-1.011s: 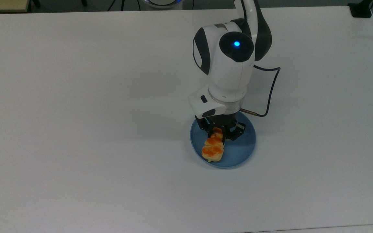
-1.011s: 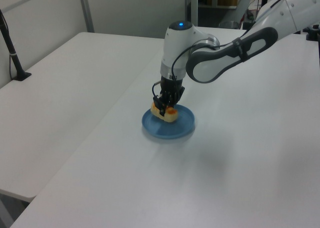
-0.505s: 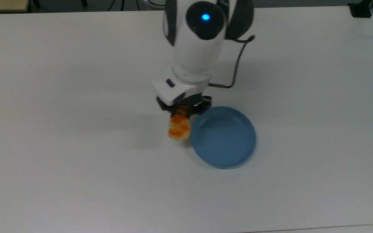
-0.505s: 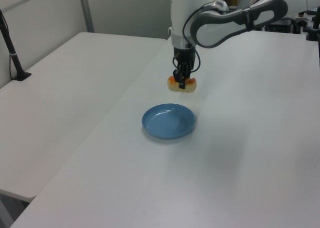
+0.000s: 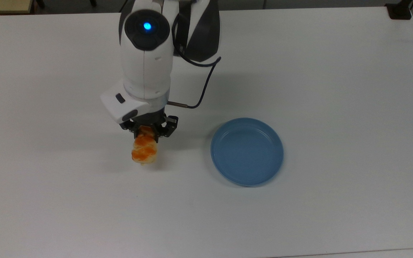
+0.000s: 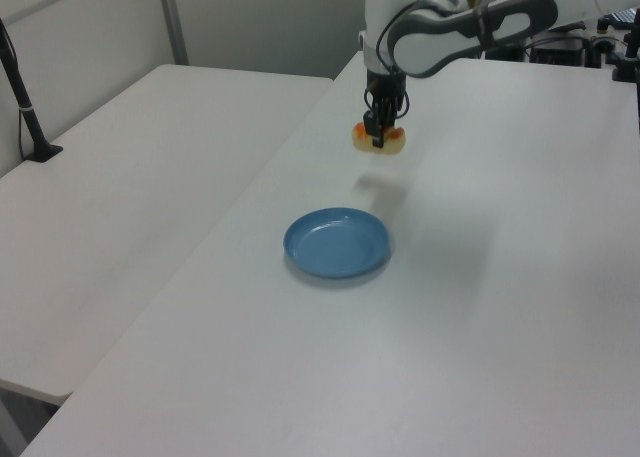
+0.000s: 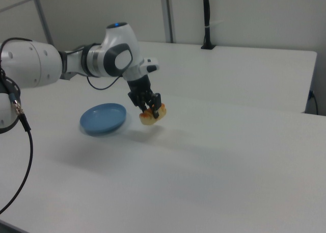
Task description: Put the bread on the table
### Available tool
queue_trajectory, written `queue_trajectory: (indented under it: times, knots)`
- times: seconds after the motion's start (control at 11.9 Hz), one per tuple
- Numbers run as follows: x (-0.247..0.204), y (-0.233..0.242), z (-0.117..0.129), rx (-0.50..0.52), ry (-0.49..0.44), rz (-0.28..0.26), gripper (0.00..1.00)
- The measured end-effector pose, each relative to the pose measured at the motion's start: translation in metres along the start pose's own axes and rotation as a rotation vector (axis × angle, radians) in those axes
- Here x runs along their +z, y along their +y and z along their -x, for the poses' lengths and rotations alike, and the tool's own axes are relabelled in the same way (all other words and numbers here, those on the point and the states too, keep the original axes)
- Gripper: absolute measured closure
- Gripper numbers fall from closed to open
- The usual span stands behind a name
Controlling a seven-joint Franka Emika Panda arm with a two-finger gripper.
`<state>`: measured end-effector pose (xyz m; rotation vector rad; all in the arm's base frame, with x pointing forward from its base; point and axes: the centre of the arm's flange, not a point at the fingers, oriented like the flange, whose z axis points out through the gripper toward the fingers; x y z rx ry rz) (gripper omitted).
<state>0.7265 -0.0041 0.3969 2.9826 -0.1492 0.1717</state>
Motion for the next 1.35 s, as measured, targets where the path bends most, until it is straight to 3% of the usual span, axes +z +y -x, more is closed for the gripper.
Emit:
queue_trajectory:
  times: [0.17,0.25,0.42,0.59,0.84,1.09,1.35]
  knots:
    - [0.035,-0.023,0.002,-0.001,0.011,-0.014,0.43]
    - [0.048,-0.029,0.002,0.000,0.031,-0.015,0.30]
    - [0.059,-0.029,0.003,0.000,0.040,-0.013,0.20]
    - [0.052,-0.029,0.001,0.002,0.053,-0.016,0.00]
    - [-0.030,-0.029,0.012,0.060,-0.005,-0.074,0.00]
    - [-0.156,0.000,0.061,0.063,-0.112,-0.152,0.00]
    - [-0.229,0.031,0.105,0.075,-0.110,-0.183,0.00]
